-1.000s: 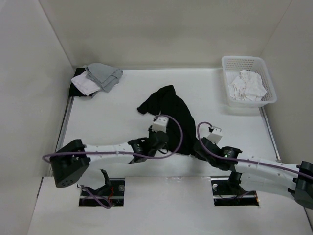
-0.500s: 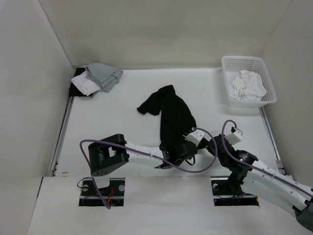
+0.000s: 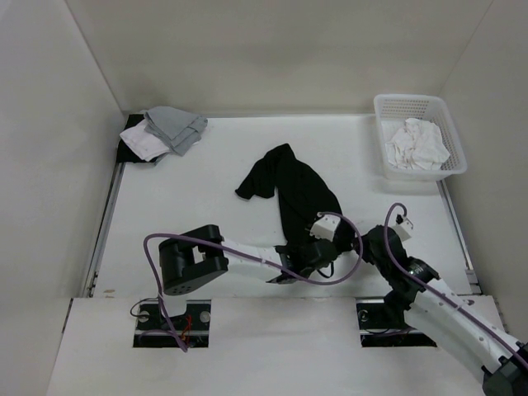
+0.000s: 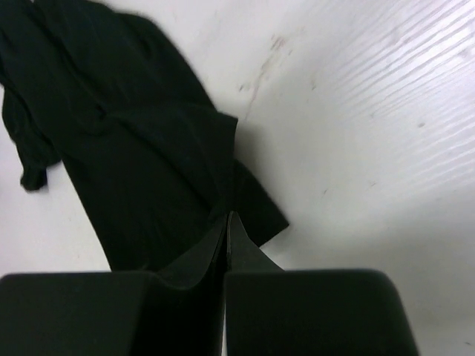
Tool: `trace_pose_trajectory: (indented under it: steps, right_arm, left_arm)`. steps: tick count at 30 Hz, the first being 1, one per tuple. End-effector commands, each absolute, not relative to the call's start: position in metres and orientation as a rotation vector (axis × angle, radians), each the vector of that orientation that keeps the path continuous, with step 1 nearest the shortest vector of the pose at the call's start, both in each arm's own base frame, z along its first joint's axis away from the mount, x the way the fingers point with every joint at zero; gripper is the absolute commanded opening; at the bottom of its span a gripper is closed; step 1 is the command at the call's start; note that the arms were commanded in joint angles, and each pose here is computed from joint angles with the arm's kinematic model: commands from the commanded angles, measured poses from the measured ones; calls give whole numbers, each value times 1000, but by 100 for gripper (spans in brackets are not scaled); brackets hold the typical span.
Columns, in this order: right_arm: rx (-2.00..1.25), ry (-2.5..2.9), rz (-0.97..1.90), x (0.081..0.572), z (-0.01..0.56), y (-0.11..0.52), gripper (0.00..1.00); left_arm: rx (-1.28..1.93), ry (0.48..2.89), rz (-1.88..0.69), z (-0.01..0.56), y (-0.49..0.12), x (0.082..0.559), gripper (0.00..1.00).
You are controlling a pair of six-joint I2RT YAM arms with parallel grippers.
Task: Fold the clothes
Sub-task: Flatten the tank top out
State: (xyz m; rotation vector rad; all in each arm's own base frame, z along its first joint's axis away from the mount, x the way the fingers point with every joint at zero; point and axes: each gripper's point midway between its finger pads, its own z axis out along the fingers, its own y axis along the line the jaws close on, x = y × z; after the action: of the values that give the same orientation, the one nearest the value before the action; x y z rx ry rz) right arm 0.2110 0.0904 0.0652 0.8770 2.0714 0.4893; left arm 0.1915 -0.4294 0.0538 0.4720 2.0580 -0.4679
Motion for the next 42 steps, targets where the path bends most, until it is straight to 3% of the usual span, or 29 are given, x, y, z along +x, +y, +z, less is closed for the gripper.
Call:
trace_pose_trajectory:
  steps: [1,8,17,32,42]
  right_arm:
    - [804,2057,598,213,78,114,0]
    - [795,2039,546,211,80,112,0]
    - [776,2025,588,209,86,116,0]
    - [756,2035,609,202,82,122,0]
    - [733,2057,612,199,79,129,0]
  left_arm:
    - [375,2067,-558,63,-444,200,39]
    - [330,2098,-734,71,-465,196,43]
    - [195,2176,-686,50,-465,220,42]
    - [116,2213,-769,37,-469,222,41]
    - [1,2228,-804,33,-471,243,18]
